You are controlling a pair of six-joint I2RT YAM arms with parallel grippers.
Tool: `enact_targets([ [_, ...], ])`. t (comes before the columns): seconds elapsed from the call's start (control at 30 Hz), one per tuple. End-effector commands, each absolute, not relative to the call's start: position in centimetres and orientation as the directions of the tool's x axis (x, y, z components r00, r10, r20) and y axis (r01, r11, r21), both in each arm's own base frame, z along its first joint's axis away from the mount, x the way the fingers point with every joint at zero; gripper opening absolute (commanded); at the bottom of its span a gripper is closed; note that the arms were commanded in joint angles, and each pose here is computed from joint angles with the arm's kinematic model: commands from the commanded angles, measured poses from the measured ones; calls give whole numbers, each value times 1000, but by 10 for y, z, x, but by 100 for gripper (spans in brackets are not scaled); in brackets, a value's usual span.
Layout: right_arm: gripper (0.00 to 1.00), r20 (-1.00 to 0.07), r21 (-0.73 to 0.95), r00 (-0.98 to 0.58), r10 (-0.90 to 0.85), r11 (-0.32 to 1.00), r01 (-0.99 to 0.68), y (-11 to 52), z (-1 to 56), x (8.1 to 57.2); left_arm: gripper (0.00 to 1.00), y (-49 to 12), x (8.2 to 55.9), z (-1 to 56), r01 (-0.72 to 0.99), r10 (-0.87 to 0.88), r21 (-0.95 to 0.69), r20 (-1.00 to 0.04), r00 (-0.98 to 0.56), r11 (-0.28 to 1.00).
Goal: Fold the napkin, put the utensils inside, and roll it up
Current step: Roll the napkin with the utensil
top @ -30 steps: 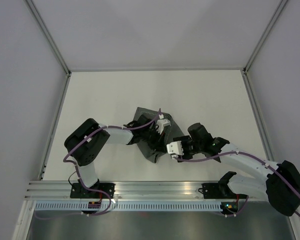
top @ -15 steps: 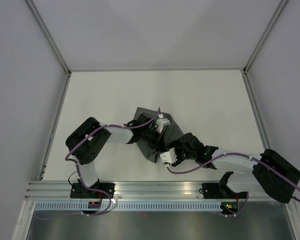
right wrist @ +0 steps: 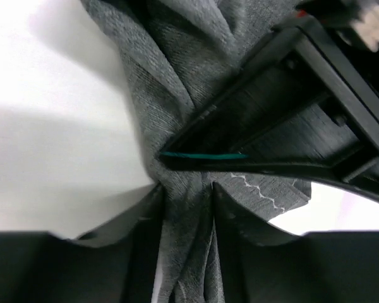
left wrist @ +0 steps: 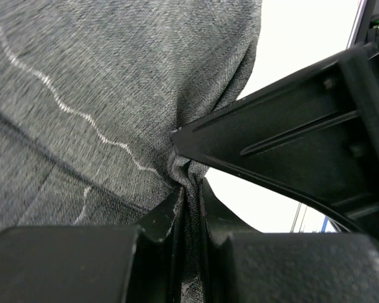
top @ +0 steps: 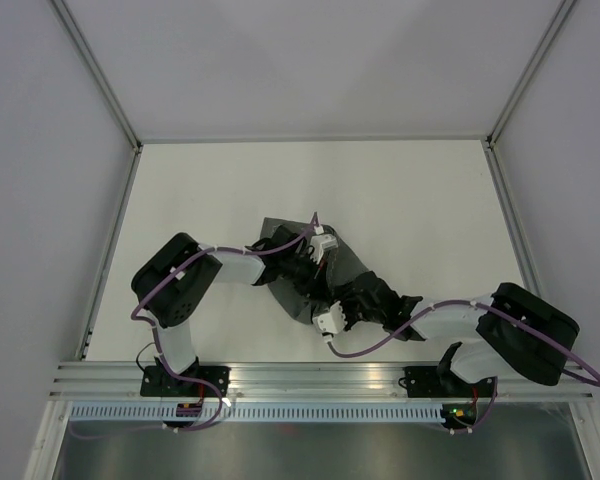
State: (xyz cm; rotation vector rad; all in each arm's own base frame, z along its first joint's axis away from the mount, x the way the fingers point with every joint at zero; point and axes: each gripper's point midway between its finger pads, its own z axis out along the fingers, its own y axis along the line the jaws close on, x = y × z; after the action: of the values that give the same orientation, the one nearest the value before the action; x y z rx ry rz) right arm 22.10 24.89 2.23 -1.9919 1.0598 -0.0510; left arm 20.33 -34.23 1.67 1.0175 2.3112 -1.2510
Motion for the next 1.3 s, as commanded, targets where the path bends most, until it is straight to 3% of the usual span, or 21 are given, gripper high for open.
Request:
enact_targets([
  [0.0,37,-287,-601,623,-728,-370,-709,228,-16,205,2,-313,188,-30,654,498,-575,-431,-753,492],
  [0.07,25,-291,-574,613,-734,-379,-726,226,-19,202,2,-313,188,-30,652,497,-578,-429,-754,491],
  [0.2,16,-307,-534,616,-725,-405,-743,229,-15,196,2,-313,191,-27,655,490,-576,-439,-753,489],
  [0.33,0,-329,-451,601,-729,-438,-778,230,-13,187,2,-311,200,-20,661,467,-562,-469,-750,497],
  [0.5,1,-341,-344,569,-748,-465,-816,231,-8,179,7,-307,213,-9,673,439,-514,-512,-738,532],
  [0.6,0,-359,-287,549,-755,-470,-834,234,-1,175,19,-306,223,5,678,407,-480,-554,-726,556],
  [0.87,1,-378,-94,473,-796,-475,-875,231,2,164,39,-297,264,53,658,276,-368,-694,-665,657],
  [1.0,0,-418,-20,430,-801,-465,-885,237,9,170,46,-280,291,84,579,172,-304,-762,-625,756],
  [1.27,1,-470,156,335,-817,-450,-879,247,22,184,49,-215,318,144,301,-58,-220,-882,-467,928],
])
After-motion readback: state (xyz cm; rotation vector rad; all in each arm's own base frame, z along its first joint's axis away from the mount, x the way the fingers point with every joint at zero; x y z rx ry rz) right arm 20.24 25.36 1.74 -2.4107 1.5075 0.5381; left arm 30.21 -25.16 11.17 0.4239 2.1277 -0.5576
